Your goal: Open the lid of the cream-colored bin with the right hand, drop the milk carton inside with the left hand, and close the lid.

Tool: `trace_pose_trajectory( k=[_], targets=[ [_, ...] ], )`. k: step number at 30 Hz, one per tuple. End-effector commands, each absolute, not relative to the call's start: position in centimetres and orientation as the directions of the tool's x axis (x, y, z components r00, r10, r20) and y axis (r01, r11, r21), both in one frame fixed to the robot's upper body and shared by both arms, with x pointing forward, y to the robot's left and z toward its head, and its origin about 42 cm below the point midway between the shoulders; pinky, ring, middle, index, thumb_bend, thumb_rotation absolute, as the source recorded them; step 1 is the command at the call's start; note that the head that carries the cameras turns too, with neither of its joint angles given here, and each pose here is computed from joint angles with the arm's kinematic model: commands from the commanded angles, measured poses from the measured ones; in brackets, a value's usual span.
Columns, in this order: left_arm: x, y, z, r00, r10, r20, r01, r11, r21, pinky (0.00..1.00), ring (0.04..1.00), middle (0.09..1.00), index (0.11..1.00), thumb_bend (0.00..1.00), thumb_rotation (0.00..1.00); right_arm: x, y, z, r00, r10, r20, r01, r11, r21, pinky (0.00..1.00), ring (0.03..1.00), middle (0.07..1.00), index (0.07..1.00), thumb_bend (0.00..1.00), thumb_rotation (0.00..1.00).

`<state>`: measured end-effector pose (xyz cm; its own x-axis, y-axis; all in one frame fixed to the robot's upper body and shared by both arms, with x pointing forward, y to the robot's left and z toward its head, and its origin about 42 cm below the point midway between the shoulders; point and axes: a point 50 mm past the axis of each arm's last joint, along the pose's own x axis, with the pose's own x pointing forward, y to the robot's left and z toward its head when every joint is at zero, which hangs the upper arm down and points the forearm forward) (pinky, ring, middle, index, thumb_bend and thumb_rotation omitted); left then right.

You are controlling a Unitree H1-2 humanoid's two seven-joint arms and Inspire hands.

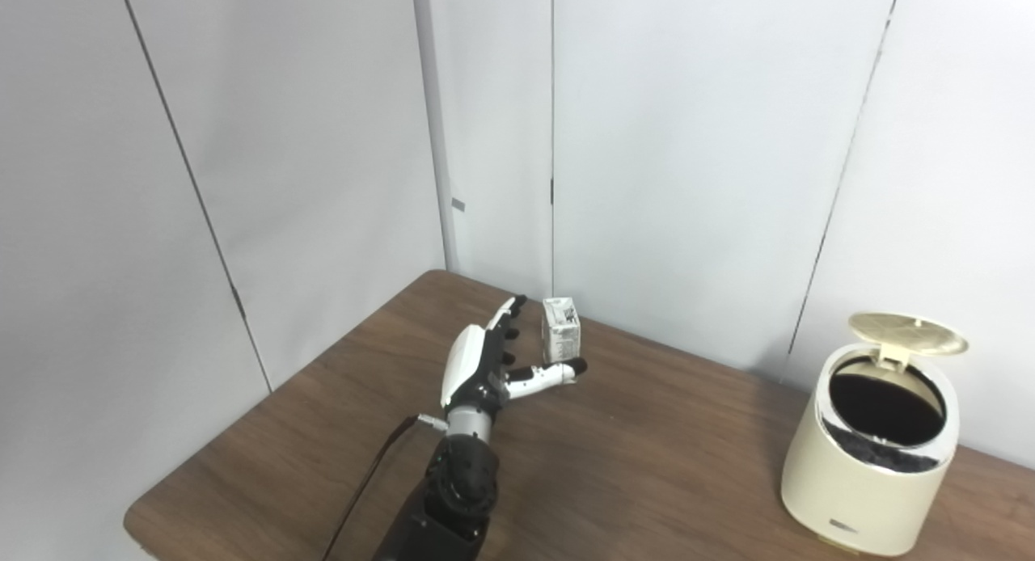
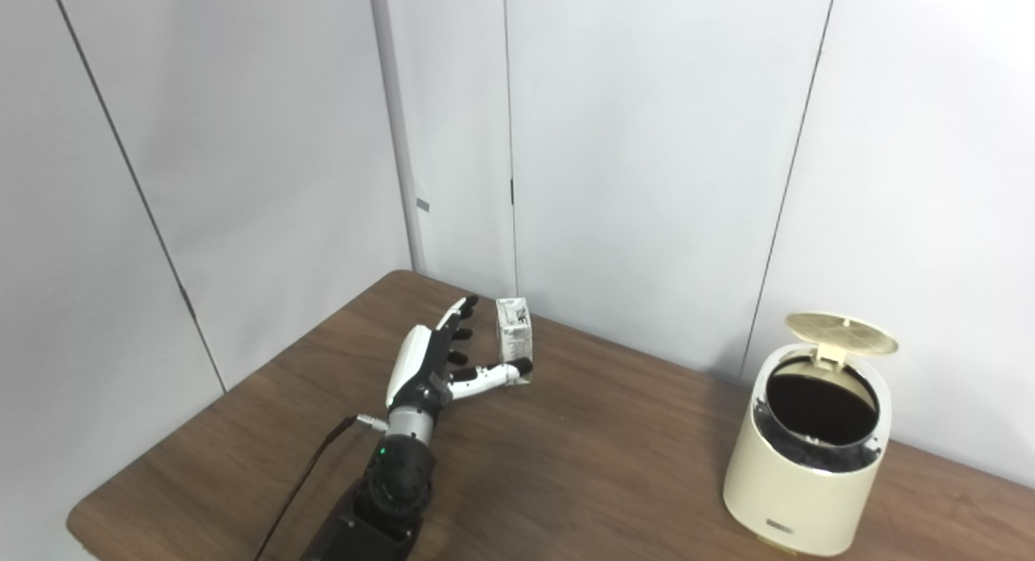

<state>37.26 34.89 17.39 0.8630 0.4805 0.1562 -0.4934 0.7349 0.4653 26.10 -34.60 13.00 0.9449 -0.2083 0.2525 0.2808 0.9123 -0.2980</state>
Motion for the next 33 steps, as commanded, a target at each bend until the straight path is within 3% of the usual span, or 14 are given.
trace_pose_trajectory(
  k=[1,3,7,11,17,20,22,25,26,28,30,32,33],
  targets=[
    [38.8,35.6,20.5,0.841,0.496,0.214,-0.539,0.742,0.398,0.69,0.844,0.927,0.954,1.0,0.43,25.9,-34.4,13.1,0.94,-0.19,0.284,0.28,0.906,-0.317,0.59,0.685,0.709,0.67,0.27,0.27],
    [39.3,36.1,20.9,0.837,0.513,0.192,-0.546,0.76,0.353,0.66,0.829,0.911,0.943,1.0,0.38,25.9,-34.3,13.0,0.939,-0.183,0.291,0.278,0.902,-0.331,0.58,0.686,0.711,0.672,0.27,0.29],
    [40.0,37.2,21.4,0.85,0.503,0.157,-0.525,0.783,0.334,0.74,0.897,0.955,0.983,1.0,0.37,25.8,-34.2,12.9,0.939,-0.181,0.292,0.275,0.905,-0.325,0.58,0.681,0.708,0.669,0.27,0.28],
    [40.7,38.0,22.1,0.857,0.496,0.139,-0.513,0.794,0.325,0.77,0.89,0.922,0.953,1.0,0.36,25.7,-34.0,13.1,0.939,-0.179,0.294,0.274,0.904,-0.327,0.59,0.686,0.707,0.664,0.27,0.28],
    [41.5,38.8,22.7,0.879,0.466,0.1,-0.469,0.809,0.354,0.78,0.898,0.926,0.964,1.0,0.35,25.5,-33.8,13.2,0.938,-0.177,0.298,0.274,0.905,-0.326,0.58,0.687,0.705,0.662,0.28,0.3],
    [41.8,39.1,22.8,0.911,0.404,0.084,-0.4,0.818,0.413,0.79,0.897,0.941,0.979,1.0,0.37,25.4,-33.6,13.3,0.937,-0.178,0.301,0.276,0.906,-0.322,0.58,0.684,0.7,0.657,0.27,0.26],
    [41.9,39.1,22.8,0.931,0.358,0.067,-0.35,0.829,0.437,0.76,0.882,0.937,0.969,1.0,0.36,25.4,-33.5,13.3,0.935,-0.178,0.306,0.277,0.906,-0.32,0.58,0.682,0.699,0.656,0.27,0.25],
    [42.1,38.7,23.0,0.948,0.313,0.049,-0.299,0.831,0.47,0.62,0.808,0.908,0.963,1.0,0.36,25.3,-33.5,13.3,0.935,-0.176,0.307,0.276,0.907,-0.319,0.58,0.679,0.694,0.653,0.26,0.24],
    [42.2,38.6,23.0,0.952,0.304,0.044,-0.288,0.831,0.476,0.61,0.807,0.915,0.966,1.0,0.36,25.2,-33.4,13.3,0.936,-0.175,0.306,0.273,0.909,-0.315,0.57,0.68,0.695,0.654,0.26,0.24],
    [42.5,38.6,22.9,0.957,0.288,0.035,-0.268,0.832,0.485,0.73,0.869,0.94,0.976,1.0,0.36,25.2,-33.4,13.2,0.936,-0.174,0.306,0.271,0.911,-0.311,0.58,0.681,0.694,0.652,0.27,0.23],
    [42.9,38.6,22.6,0.96,0.279,0.018,-0.249,0.825,0.507,0.75,0.88,0.943,0.973,1.0,0.36,25.3,-33.4,13.0,0.937,-0.171,0.305,0.267,0.913,-0.308,0.58,0.681,0.696,0.655,0.27,0.23],
    [43.2,38.5,22.2,0.965,0.262,-0.001,-0.225,0.832,0.507,0.74,0.869,0.944,0.966,1.0,0.37,25.2,-33.4,12.9,0.937,-0.171,0.303,0.267,0.911,-0.313,0.57,0.68,0.7,0.66,0.27,0.24],
    [43.4,38.4,22.0,0.967,0.254,-0.009,-0.216,0.839,0.5,0.67,0.829,0.916,0.953,1.0,0.37,25.2,-33.3,12.9,0.938,-0.172,0.302,0.268,0.912,-0.311,0.57,0.681,0.702,0.662,0.27,0.25]
  ],
)
